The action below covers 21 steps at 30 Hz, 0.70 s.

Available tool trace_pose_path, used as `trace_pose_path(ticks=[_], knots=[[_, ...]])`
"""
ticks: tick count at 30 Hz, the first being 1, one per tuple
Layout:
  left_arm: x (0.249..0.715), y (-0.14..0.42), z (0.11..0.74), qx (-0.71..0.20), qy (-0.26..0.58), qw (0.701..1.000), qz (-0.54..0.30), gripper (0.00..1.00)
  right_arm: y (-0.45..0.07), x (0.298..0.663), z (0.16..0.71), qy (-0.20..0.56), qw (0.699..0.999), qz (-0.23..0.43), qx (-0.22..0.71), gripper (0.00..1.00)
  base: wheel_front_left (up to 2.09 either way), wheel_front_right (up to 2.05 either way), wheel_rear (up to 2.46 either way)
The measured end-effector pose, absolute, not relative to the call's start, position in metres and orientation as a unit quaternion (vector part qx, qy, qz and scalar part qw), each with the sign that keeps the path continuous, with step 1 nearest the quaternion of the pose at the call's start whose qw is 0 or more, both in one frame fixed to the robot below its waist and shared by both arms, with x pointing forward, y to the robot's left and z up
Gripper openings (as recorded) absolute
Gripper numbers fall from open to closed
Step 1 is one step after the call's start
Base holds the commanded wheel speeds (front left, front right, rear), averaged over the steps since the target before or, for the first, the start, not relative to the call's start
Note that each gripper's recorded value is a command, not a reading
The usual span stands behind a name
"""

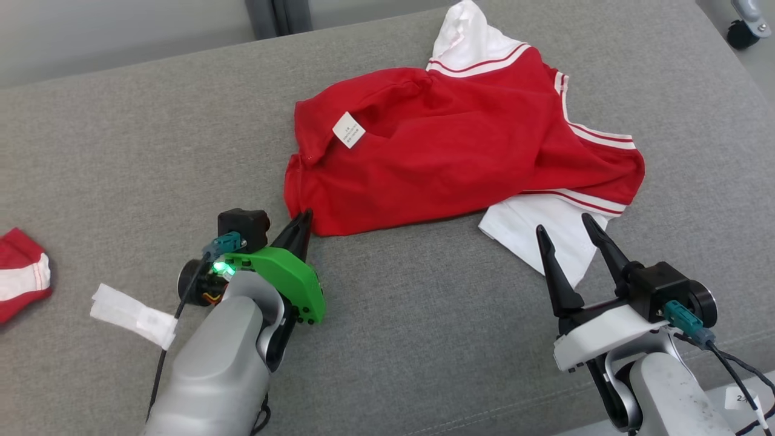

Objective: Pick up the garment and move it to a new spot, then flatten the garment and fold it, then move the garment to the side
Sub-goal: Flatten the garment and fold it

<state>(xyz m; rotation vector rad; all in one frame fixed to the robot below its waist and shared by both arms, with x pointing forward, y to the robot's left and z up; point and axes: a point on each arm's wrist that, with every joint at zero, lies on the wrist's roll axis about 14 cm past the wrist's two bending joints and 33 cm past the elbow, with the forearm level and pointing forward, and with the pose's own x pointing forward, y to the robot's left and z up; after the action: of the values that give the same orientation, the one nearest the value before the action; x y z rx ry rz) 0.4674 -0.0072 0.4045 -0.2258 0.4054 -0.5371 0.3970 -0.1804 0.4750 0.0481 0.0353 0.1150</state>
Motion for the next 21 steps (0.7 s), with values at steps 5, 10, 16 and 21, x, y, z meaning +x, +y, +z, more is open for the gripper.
trace_pose_path(ticks=[5,10,16,21], knots=[[0.452,-0.002,0.422,-0.176,0.166,0.937,-0.253,0.0,-0.176,0.397,0.475,0.018,0.997,0.065,0.024,1.0,0.0,0.0,0.0],[0.436,0.03,0.437,-0.221,0.132,0.939,-0.227,0.0,-0.17,0.4,0.478,0.014,0.997,0.076,0.025,1.0,0.0,0.0,0.0],[0.407,0.072,0.448,-0.251,0.106,0.945,-0.182,0.0,-0.148,0.409,0.482,0.007,0.994,0.108,0.028,1.0,0.0,0.0,0.0],[0.391,0.086,0.466,-0.28,0.087,0.942,-0.16,0.0,-0.131,0.415,0.485,0.004,0.991,0.131,0.033,1.0,0.0,0.0,0.0]])
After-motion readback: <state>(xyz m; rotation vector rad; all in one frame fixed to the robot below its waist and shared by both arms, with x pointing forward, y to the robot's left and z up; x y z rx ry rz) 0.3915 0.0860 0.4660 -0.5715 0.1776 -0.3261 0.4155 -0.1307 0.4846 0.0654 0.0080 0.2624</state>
